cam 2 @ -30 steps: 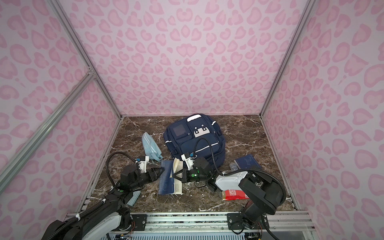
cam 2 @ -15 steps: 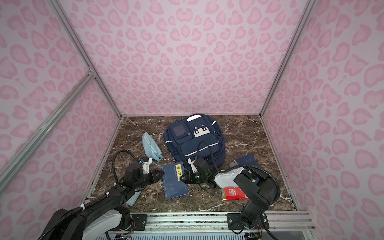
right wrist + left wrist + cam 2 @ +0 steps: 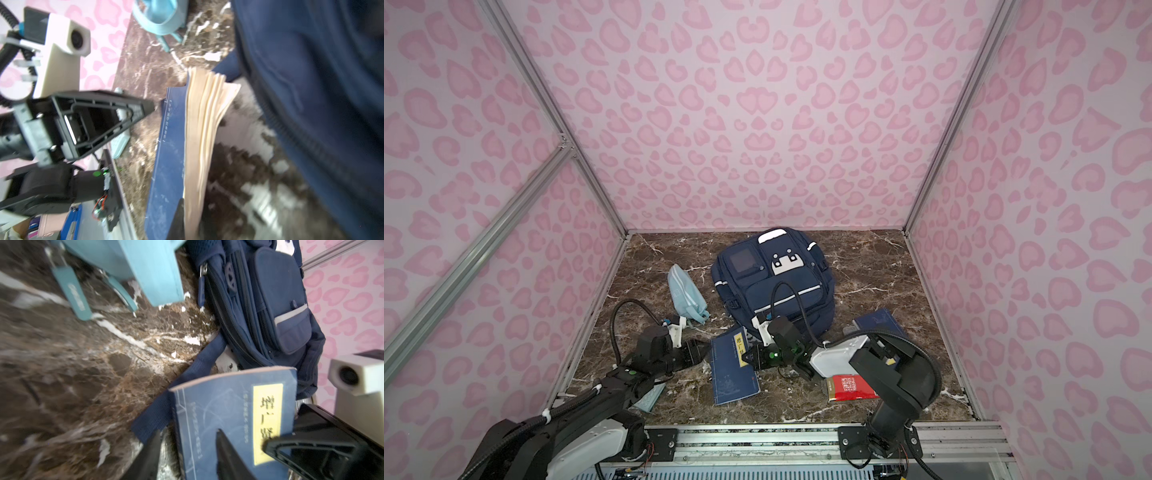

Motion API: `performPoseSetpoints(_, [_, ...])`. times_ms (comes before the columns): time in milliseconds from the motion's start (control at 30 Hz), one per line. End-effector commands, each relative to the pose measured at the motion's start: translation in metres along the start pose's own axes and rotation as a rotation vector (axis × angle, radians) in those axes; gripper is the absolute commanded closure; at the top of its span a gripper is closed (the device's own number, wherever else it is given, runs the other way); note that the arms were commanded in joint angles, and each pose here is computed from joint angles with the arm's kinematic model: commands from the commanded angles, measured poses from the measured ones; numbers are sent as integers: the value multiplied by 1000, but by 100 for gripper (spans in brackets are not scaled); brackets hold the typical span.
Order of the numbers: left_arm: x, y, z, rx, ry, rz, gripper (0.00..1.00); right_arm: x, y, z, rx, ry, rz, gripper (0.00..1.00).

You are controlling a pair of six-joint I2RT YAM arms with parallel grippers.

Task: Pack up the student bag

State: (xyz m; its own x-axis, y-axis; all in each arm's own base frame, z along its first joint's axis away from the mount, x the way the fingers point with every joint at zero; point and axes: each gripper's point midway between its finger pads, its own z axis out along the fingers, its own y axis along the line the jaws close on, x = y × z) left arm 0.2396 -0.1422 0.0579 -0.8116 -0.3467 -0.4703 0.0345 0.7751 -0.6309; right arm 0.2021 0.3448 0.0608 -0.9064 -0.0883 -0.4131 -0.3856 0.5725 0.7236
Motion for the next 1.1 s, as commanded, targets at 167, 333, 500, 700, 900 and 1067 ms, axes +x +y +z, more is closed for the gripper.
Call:
performPoseSetpoints(167, [-56, -62, -48, -4, -118, 211, 9, -31, 10, -85, 186, -104, -93, 100])
performPoseSetpoints(333, [-66, -117, -37, -5, -93, 420, 8, -70, -15, -158, 348, -293, -50, 100])
performPoseSetpoints(500, [-61, -153, 25, -143, 43, 687, 5, -97, -69, -246, 560, -466, 109, 100])
performPoseSetpoints(700, [-26, -183, 113, -151, 234, 976, 15, -103, -114, -297, 510, -564, 302, 100])
performPoseSetpoints(900, [-4, -182, 157, -182, 317, 1098, 11, -95, -126, -306, 524, -571, 325, 100])
performPoseSetpoints(1067, [10, -173, 177, -214, 349, 1117, 7, -96, -128, -301, 494, -580, 334, 100])
